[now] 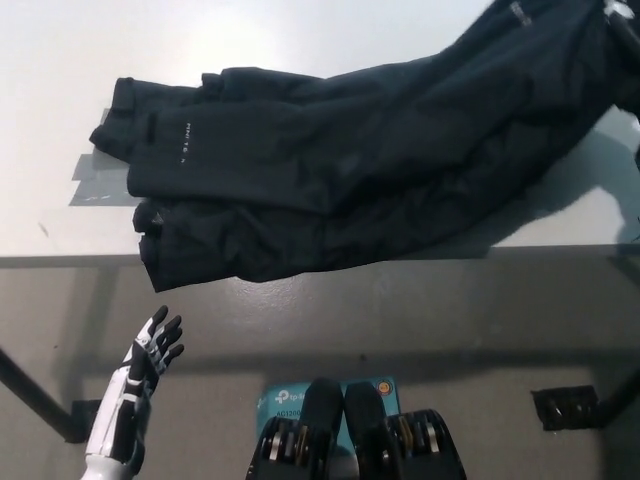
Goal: The robot grabs the right edges of the black jacket on the table, and folds it in half
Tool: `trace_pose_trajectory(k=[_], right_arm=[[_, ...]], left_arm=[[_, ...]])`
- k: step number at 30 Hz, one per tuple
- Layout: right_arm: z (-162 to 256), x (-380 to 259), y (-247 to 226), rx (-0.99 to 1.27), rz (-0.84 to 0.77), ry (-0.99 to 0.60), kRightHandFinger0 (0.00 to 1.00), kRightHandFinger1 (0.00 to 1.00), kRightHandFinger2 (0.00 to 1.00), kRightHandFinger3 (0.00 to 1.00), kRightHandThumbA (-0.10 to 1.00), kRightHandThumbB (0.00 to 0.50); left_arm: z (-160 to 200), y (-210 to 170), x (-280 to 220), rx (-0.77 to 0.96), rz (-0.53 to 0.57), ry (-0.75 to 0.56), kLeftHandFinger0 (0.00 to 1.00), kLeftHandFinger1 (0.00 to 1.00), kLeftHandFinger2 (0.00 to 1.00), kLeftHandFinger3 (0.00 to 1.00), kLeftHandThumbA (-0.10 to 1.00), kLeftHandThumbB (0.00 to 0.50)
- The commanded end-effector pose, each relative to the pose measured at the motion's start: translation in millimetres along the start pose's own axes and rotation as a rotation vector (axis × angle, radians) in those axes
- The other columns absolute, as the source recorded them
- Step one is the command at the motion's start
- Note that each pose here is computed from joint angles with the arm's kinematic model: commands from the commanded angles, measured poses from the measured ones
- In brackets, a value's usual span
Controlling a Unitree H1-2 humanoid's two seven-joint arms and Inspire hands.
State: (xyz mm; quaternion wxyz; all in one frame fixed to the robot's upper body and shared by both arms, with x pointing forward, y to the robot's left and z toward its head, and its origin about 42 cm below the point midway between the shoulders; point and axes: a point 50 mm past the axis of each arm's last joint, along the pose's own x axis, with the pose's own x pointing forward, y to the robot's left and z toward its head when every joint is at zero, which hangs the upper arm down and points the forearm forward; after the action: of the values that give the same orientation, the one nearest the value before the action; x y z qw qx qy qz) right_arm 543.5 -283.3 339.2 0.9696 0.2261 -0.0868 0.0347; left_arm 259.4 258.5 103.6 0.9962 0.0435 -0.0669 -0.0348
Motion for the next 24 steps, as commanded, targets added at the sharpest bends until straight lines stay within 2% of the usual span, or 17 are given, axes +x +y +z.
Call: trace_pose_trajectory(k=[1, 3, 7, 8, 11, 13, 14, 15, 16, 18, 19, 21, 23, 24], right_arm=[[78.8, 18.6, 71.6, -0.228, 0.159, -0.198, 0.0, 0.28, 0.7, 0.81, -0.1, 0.121], [86.1, 22.6, 98.1, -0.257, 0.21, -0.215, 0.0, 0.26, 0.69, 0.79, -0.1, 0.136], [95.5, 26.5, 139.4, -0.356, 0.331, -0.26, 0.0, 0.29, 0.71, 0.74, -0.1, 0.195], [96.9, 27.2, 150.7, -0.374, 0.35, -0.27, 0.0, 0.29, 0.67, 0.69, -0.1, 0.217], [100.8, 24.1, 187.0, -0.484, 0.463, -0.316, 0.0, 0.31, 0.66, 0.69, -0.1, 0.161], [99.6, 23.3, 201.2, -0.528, 0.518, -0.345, 0.0, 0.35, 0.69, 0.7, -0.1, 0.173], [97.3, 21.7, 214.6, -0.573, 0.532, -0.346, 0.04, 0.34, 0.6, 0.61, -0.1, 0.189], [95.0, 19.0, 227.2, -0.578, 0.575, -0.326, 0.0, 0.33, 0.58, 0.61, -0.1, 0.185], [90.5, 15.2, 240.4, -0.655, 0.609, -0.346, 0.0, 0.33, 0.58, 0.57, -0.1, 0.175], [80.5, 12.0, 264.3, -0.799, 0.656, -0.355, 0.0, 0.25, 0.52, 0.45, -0.1, 0.172], [77.9, 11.3, 268.7, -0.811, 0.679, -0.36, 0.0, 0.2, 0.47, 0.34, -0.1, 0.171], [64.3, 7.4, 286.4, -0.849, 0.725, -0.342, 0.0, 0.25, 0.59, 0.46, -0.1, 0.172], [47.6, 1.1, 305.4, -0.935, 0.77, -0.376, 0.0, 0.3, 0.63, 0.52, -0.1, 0.181], [40.6, -1.4, 314.5, -0.955, 0.795, -0.362, 0.0, 0.32, 0.64, 0.59, -0.1, 0.172]], left_arm=[[8.5, 4.6, 3.9, 0.009, -0.007, -0.038, 1.0, 1.0, 1.0, 1.0, 1.0, 0.184], [9.0, 4.6, 3.8, 0.007, -0.01, -0.039, 1.0, 1.0, 1.0, 1.0, 1.0, 0.172], [10.0, 5.3, 5.0, 0.018, -0.007, -0.042, 1.0, 1.0, 1.0, 1.0, 1.0, 0.16], [10.5, 5.7, 5.5, 0.025, -0.009, -0.044, 1.0, 1.0, 1.0, 1.0, 1.0, 0.167], [11.3, 6.3, 5.9, 0.028, -0.011, -0.042, 1.0, 1.0, 1.0, 1.0, 1.0, 0.167], [11.3, 7.1, 6.3, 0.031, -0.01, -0.045, 1.0, 1.0, 1.0, 1.0, 1.0, 0.159], [10.9, 7.0, 6.6, 0.021, -0.01, -0.041, 1.0, 1.0, 1.0, 1.0, 1.0, 0.165], [11.2, 7.0, 7.0, 0.017, -0.014, -0.039, 1.0, 1.0, 1.0, 1.0, 1.0, 0.165], [11.5, 7.4, 7.2, 0.023, -0.014, -0.039, 1.0, 1.0, 1.0, 1.0, 1.0, 0.165], [12.2, 8.1, 8.1, 0.025, -0.013, -0.04, 1.0, 1.0, 1.0, 1.0, 1.0, 0.161], [12.6, 7.6, 8.8, 0.024, -0.014, -0.041, 1.0, 1.0, 1.0, 1.0, 1.0, 0.167], [12.5, 7.5, 9.4, 0.03, -0.017, -0.038, 1.0, 1.0, 1.0, 1.0, 1.0, 0.171], [12.4, 6.6, 9.3, 0.023, -0.018, -0.036, 1.0, 1.0, 1.0, 1.0, 1.0, 0.156], [12.5, 6.7, 9.7, 0.023, -0.019, -0.035, 1.0, 1.0, 1.0, 1.0, 1.0, 0.161]])
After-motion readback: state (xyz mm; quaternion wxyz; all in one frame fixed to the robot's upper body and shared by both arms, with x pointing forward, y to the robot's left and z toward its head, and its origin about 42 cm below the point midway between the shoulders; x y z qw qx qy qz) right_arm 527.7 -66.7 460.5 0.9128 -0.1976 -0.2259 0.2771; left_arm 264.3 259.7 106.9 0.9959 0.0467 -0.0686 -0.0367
